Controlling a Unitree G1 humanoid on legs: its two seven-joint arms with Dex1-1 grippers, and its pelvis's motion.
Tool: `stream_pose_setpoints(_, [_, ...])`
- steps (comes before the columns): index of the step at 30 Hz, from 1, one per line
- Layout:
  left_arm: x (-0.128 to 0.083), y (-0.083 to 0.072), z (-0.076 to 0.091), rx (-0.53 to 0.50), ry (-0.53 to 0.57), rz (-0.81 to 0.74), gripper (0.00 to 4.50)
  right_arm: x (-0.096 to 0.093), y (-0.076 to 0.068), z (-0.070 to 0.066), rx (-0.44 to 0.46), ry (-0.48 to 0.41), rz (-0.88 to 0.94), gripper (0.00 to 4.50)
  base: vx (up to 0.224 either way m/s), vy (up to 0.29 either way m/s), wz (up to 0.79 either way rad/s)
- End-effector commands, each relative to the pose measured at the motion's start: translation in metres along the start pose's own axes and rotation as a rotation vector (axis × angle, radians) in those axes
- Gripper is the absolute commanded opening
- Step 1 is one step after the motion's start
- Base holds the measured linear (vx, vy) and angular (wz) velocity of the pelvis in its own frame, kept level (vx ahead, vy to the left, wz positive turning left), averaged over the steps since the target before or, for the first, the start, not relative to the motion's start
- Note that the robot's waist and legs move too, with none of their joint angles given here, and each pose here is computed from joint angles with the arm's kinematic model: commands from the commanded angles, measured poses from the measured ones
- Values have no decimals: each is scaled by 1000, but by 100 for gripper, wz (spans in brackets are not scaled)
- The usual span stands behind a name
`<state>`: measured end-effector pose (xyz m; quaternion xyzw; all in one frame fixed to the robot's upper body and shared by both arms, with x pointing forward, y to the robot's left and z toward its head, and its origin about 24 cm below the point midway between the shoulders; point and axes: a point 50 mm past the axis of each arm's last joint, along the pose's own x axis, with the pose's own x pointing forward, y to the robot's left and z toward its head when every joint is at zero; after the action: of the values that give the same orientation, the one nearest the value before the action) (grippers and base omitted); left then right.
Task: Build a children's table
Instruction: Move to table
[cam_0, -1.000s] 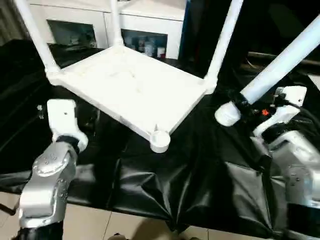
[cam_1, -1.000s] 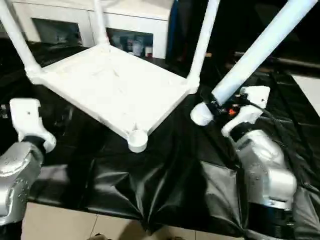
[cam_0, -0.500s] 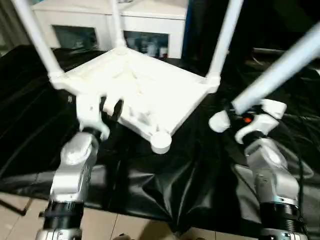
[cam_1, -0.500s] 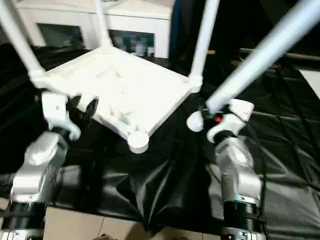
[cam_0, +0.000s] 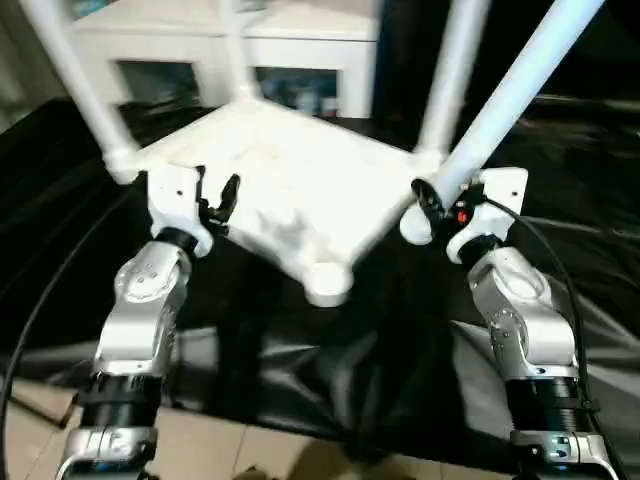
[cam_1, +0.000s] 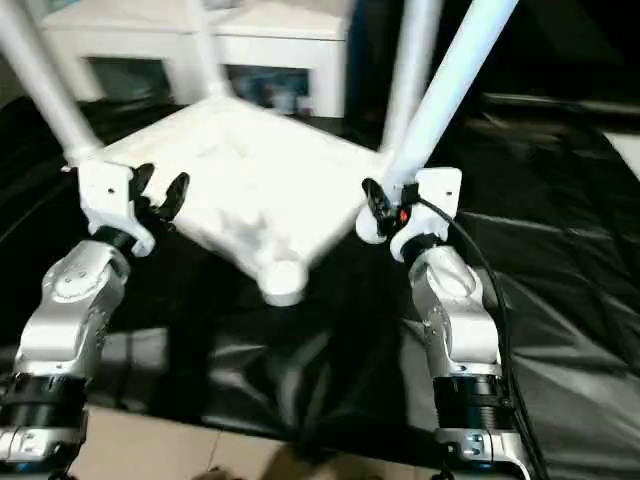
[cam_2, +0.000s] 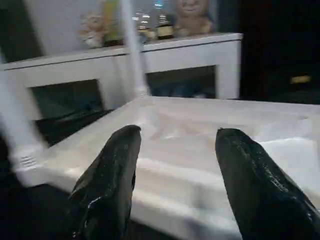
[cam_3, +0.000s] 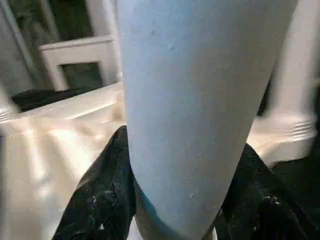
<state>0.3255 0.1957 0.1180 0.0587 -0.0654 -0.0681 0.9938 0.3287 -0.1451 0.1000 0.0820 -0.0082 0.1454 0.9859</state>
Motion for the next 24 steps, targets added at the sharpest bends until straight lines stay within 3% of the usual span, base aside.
stream_pose_setpoints(1, [-1, 7, 5, -2, -17, 33, 271, -1, 2, 1, 19, 3, 9, 185, -76, 178, -29])
stream_pose_setpoints(10, [2, 8, 9, 21, -22, 23, 271, 0, 1, 0, 65, -29, -42, 185, -27, 240, -41])
stream_pose_setpoints(13, [-2, -9, -3, 32, 32, 17, 271, -2, -1, 1, 53, -11, -51, 185, 9, 239, -11])
stream_pose_setpoints(14, [-3, -11, -5, 36, 34, 35, 271, -3, -2, 1, 47, 0, -47, 185, 44, 117, 8])
stream_pose_setpoints(16, [-6, -13, -12, -55, 67, 77, 271, -5, -2, 0, 21, 26, -55, 185, 22, 59, 4])
stream_pose_setpoints(24, [-5, -20, -3, -104, 5, 9, 271, -14, 8, 1, 32, 37, 37, 185, -17, -42, -1])
